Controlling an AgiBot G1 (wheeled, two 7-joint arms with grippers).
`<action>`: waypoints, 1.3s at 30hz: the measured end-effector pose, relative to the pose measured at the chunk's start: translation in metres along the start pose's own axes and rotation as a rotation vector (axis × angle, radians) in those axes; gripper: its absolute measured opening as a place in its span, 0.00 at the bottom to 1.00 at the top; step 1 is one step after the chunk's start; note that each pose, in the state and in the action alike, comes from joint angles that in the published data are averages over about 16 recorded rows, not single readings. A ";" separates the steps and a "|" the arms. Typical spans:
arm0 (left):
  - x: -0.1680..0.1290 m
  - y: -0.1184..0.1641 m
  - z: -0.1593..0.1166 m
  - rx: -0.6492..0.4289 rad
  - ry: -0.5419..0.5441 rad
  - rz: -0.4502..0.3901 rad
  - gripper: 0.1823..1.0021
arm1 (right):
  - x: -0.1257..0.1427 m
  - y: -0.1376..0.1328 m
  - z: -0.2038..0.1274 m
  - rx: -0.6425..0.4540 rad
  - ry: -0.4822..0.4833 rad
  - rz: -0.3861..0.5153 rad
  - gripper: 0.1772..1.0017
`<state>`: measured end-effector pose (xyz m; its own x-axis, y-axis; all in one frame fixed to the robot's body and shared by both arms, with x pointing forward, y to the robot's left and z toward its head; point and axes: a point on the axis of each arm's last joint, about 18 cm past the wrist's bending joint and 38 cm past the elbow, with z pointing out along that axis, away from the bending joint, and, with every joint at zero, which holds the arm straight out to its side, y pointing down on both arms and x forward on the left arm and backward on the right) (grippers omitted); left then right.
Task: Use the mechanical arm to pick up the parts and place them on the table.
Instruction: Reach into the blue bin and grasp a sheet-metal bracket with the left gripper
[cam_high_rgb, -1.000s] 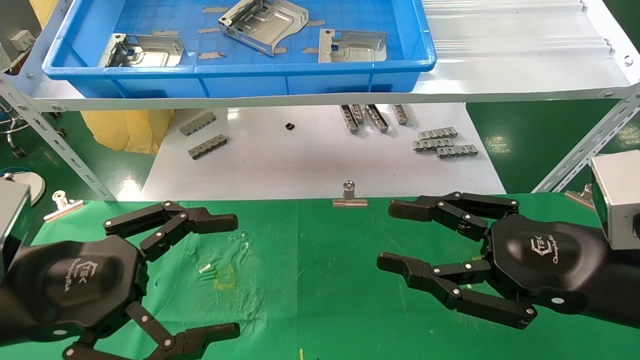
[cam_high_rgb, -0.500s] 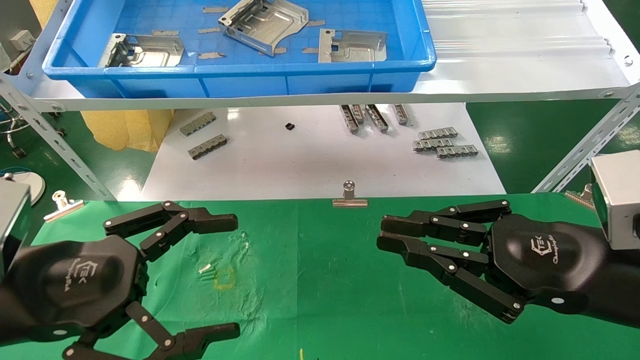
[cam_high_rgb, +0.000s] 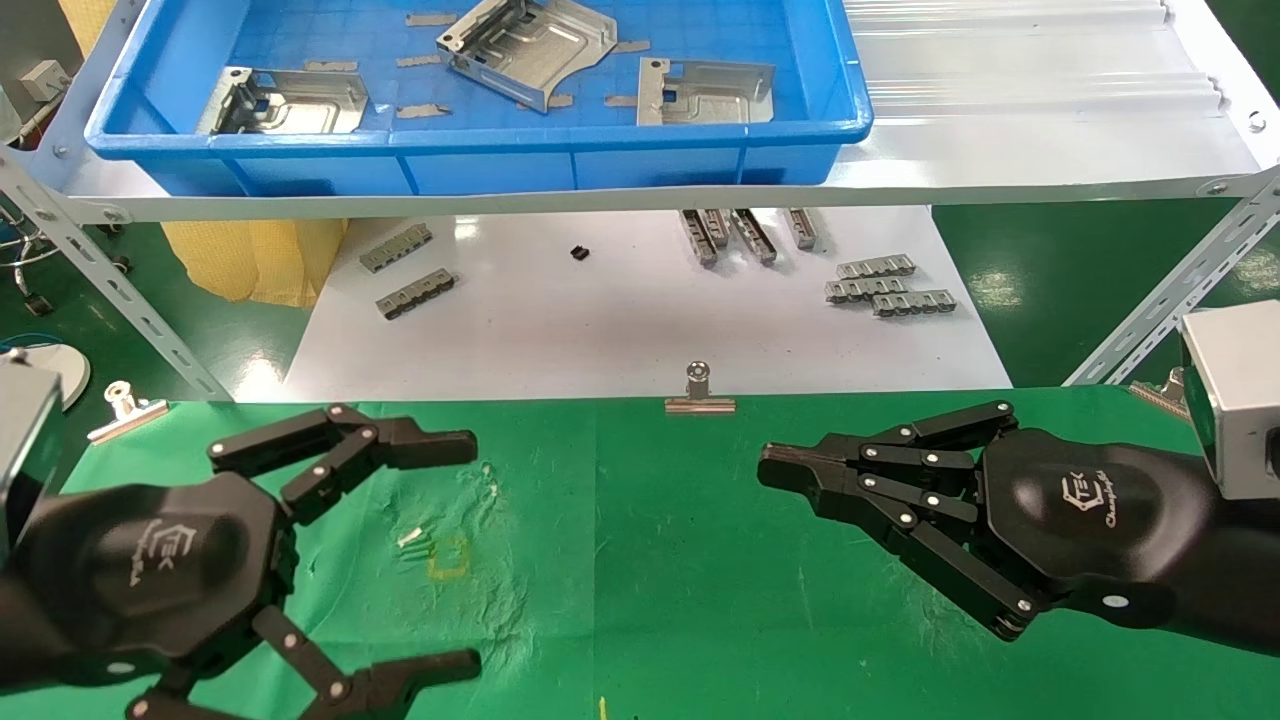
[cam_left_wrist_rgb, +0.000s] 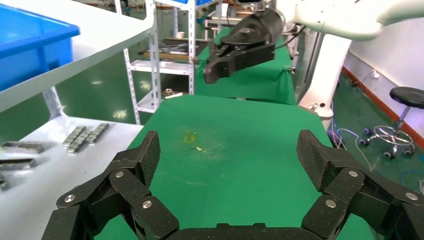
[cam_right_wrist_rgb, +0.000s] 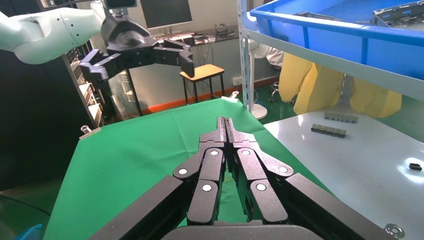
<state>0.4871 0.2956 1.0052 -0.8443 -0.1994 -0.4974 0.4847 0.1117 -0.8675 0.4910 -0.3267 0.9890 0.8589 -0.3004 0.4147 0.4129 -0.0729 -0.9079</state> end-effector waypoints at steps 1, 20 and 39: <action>-0.005 -0.002 0.002 0.001 -0.007 0.007 1.00 | 0.000 0.000 0.000 0.000 0.000 0.000 0.03; -0.219 -0.073 0.057 -0.023 -0.510 0.090 1.00 | 0.000 0.000 0.000 0.000 0.000 0.000 0.09; -0.287 -0.073 0.111 -0.178 -0.804 0.008 0.98 | 0.000 0.000 0.000 0.000 0.000 0.000 0.55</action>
<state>0.7193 0.2368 1.2119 -0.3869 -0.8267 -0.4086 0.3894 0.2552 -0.8850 0.4910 -0.3267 0.9889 0.8589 -0.3004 0.4147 0.4129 -0.0730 -0.9079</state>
